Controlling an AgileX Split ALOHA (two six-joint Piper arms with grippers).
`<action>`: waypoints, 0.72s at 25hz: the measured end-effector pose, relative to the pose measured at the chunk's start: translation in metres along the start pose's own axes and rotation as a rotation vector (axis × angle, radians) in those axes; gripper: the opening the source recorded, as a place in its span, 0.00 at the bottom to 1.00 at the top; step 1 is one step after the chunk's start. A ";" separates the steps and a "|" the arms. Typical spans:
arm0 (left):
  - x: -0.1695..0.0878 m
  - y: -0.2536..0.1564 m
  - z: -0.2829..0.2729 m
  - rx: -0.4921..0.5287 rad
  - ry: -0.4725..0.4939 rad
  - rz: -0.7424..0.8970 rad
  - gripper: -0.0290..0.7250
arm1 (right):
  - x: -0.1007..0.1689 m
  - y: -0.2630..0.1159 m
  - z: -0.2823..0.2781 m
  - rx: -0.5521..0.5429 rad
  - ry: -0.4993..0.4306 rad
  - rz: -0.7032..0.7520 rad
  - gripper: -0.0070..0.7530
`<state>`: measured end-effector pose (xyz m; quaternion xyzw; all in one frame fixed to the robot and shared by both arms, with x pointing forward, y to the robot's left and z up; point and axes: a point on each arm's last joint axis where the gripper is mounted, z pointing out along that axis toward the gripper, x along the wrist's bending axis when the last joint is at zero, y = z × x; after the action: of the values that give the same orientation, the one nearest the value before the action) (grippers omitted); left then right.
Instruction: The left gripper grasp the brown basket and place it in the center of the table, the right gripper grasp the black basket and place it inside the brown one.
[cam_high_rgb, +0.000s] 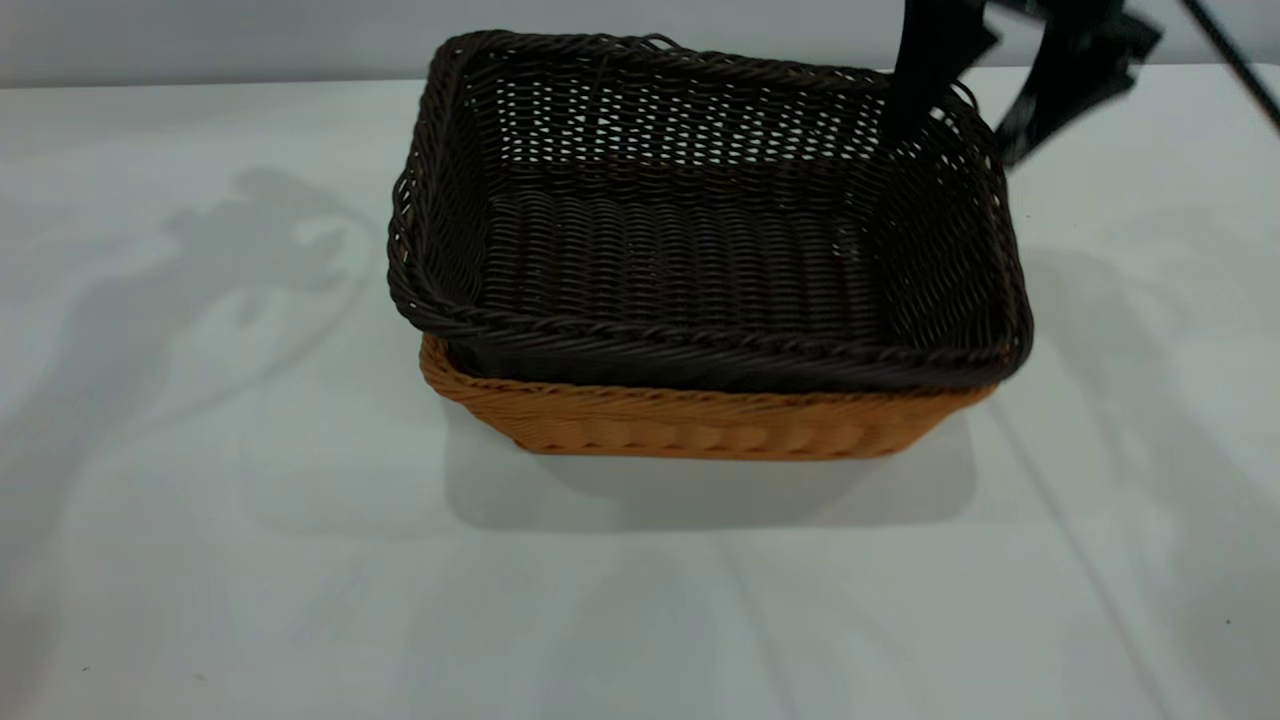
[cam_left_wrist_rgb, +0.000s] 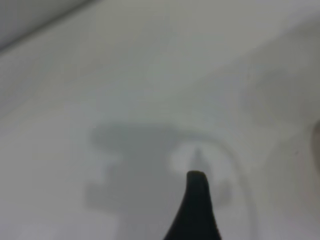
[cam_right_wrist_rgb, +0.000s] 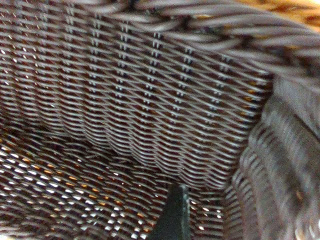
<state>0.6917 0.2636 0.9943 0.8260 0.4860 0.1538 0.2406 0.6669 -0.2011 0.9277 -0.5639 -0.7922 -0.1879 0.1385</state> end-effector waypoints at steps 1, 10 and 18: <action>-0.001 0.004 -0.011 -0.016 0.005 0.006 0.77 | 0.005 0.003 -0.012 -0.025 -0.010 -0.015 0.89; -0.030 0.025 -0.145 -0.178 0.033 0.008 0.77 | 0.091 -0.031 -0.173 -0.322 -0.109 -0.182 0.81; -0.075 0.000 -0.260 -0.197 -0.023 -0.108 0.77 | 0.164 -0.124 -0.278 -0.570 -0.144 -0.293 0.79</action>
<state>0.5286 0.2622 1.2101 0.7727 0.5095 0.1780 0.3343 0.4981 -0.2260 1.2280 -0.4720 -0.7882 -0.3796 -0.1094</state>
